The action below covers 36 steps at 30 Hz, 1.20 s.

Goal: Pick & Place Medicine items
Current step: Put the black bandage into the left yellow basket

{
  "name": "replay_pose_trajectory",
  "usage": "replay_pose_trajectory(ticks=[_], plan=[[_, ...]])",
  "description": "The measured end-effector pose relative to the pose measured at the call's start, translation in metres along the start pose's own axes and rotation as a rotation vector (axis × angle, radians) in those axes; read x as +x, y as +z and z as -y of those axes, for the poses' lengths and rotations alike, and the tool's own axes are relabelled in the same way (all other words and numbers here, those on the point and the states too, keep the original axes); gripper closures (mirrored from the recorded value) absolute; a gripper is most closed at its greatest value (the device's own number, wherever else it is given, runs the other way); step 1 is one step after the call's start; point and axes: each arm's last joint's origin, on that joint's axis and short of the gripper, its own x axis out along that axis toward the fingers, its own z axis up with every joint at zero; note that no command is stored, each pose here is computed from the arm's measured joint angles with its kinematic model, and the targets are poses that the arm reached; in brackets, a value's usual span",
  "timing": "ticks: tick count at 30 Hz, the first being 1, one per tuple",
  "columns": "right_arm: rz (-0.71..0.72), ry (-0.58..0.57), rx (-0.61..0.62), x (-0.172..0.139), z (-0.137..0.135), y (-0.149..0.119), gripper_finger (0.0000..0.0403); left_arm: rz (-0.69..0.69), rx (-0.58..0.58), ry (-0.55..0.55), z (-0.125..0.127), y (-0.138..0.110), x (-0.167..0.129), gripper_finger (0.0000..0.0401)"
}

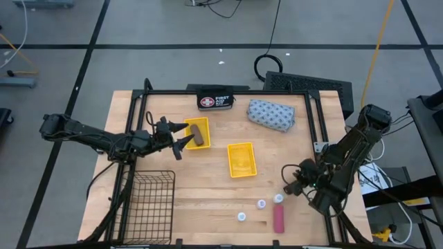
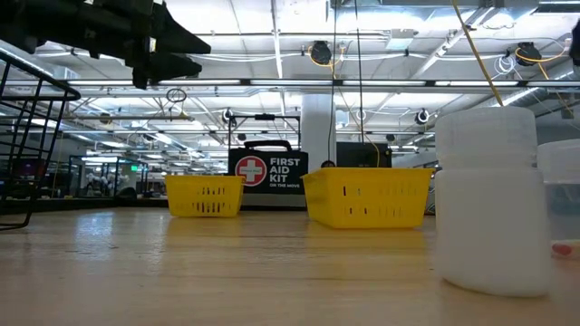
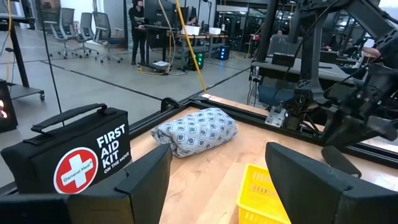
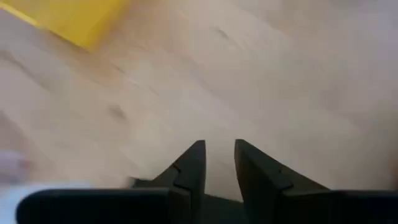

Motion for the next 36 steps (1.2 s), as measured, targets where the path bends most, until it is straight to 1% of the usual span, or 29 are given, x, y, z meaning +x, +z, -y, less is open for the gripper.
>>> replay_pose_trajectory(ticks=[4,8,10,11,12,14,15,17,20,21,22,25,28,30,32,36], plan=[[0.233,0.162,-0.041,-0.008,0.0,0.014,0.0344,-0.005,0.0,-0.001,0.0,-0.001,0.0,0.0135],[0.522,0.303,-0.087,-0.019,-0.004,0.027,0.0352,-0.005,-0.007,-0.001,0.0,-0.001,0.0,0.0135],[0.643,0.346,-0.104,-0.025,-0.007,0.032,0.0355,-0.005,-0.009,-0.001,0.0,0.0,0.0,0.0135],[0.686,0.344,-0.14,-0.028,-0.009,0.035,0.0356,-0.006,-0.014,-0.001,0.0,-0.001,0.0,0.0135],[0.699,0.324,-0.21,-0.03,-0.011,0.039,0.0355,-0.007,-0.023,0.0,0.0,-0.001,0.0,0.0135],[0.617,0.3,-0.412,-0.035,-0.019,0.047,0.0343,-0.007,-0.038,-0.001,0.0,-0.001,0.0,0.0135],[0.567,0.325,-0.481,-0.036,-0.024,0.053,0.0333,-0.007,-0.042,-0.002,0.0,-0.001,0.0,0.0135],[0.501,0.428,-0.545,-0.039,-0.036,0.065,0.0303,-0.008,-0.047,-0.003,0.0,-0.001,0.0,0.0135],[0.459,0.592,-0.656,-0.04,-0.049,0.081,0.0244,-0.008,-0.043,-0.003,0.0,-0.001,0.0,0.0135],[0.434,0.619,-0.69,-0.038,-0.051,0.083,0.0223,-0.009,-0.042,-0.002,0.0,-0.001,0.0,0.0135],[0.398,0.622,-0.733,-0.034,-0.051,0.084,0.0203,-0.01,-0.041,-0.002,0.0,-0.001,0.0,0.0135],[0.244,0.532,-0.873,-0.018,-0.042,0.085,0.0149,-0.015,-0.038,-0.002,0.0,-0.002,0.0,0.0135],[0.009,0.435,-0.935,-0.007,-0.029,0.085,0.0117,-0.035,-0.034,0.003,-0.001,-0.004,0.0,0.0135],[-0.136,0.406,-0.932,-0.005,-0.024,0.086,0.0109,-0.052,-0.036,0.006,-0.001,-0.006,0.0,0.0135],[-0.251,0.384,-0.927,-0.003,-0.021,0.082,0.0108,-0.071,-0.049,0.011,-0.001,-0.008,0.0,0.0135],[-0.456,0.338,-0.96,0.0,-0.016,0.069,0.012,-0.086,-0.057,0.015,-0.002,-0.009,0.0,0.0135]])
